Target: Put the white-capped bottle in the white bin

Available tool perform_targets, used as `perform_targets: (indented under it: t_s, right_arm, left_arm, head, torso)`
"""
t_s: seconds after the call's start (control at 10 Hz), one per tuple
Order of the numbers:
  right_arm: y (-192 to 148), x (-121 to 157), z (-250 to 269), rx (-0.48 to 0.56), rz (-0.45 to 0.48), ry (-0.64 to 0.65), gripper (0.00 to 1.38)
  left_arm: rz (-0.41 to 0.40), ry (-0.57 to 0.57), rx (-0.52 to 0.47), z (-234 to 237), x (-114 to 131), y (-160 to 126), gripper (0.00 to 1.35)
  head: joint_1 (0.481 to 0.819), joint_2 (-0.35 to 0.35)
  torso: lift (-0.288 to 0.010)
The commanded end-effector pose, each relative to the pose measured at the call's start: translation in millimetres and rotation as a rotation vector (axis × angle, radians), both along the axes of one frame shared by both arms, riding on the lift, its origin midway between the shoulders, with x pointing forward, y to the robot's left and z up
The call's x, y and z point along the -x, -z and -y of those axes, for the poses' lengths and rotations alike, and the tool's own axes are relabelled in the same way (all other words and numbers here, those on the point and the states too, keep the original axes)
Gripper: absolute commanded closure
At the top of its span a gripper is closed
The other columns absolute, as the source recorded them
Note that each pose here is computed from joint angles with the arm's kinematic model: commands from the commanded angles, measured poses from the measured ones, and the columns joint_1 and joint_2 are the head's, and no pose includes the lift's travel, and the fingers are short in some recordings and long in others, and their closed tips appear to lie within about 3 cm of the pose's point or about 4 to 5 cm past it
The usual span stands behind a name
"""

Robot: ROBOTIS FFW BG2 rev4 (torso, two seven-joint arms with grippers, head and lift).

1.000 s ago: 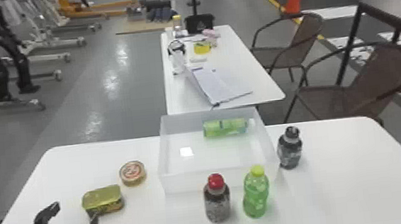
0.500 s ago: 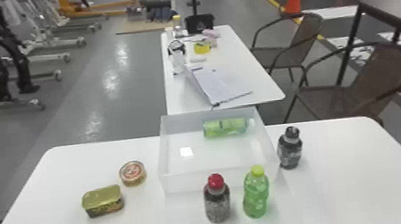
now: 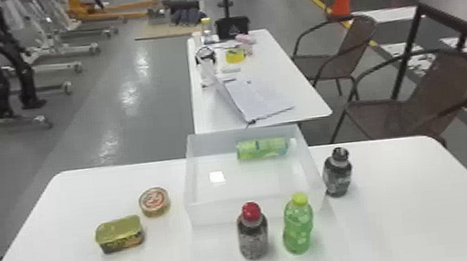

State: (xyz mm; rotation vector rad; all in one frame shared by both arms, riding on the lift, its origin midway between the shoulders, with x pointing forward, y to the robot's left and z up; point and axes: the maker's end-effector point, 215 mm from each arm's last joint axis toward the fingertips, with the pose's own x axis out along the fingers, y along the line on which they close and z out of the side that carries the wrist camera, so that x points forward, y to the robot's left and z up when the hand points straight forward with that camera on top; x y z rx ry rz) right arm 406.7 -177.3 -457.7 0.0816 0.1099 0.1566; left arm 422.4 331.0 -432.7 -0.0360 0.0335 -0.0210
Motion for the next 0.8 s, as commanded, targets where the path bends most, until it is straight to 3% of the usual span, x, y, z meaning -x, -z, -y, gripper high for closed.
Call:
perform_targets:
  t_s: [0.0,0.7]
  right_arm:
    - [0.0,0.2,-0.1,0.001,0.0,0.0,0.09]
    - [-3.6,-0.3,-0.1,0.008,0.009,-0.003,0.09]
  left_arm:
    - [-0.01,-0.001,0.013,2.2,2.3,4.3,0.32]
    - [-0.015,-0.002,0.028,3.5,4.6,7.1,0.32]
  head:
    - [0.549,0.0]
    - [0.549,0.0]
  torso:
    - [-0.1]
    - [-0.1]
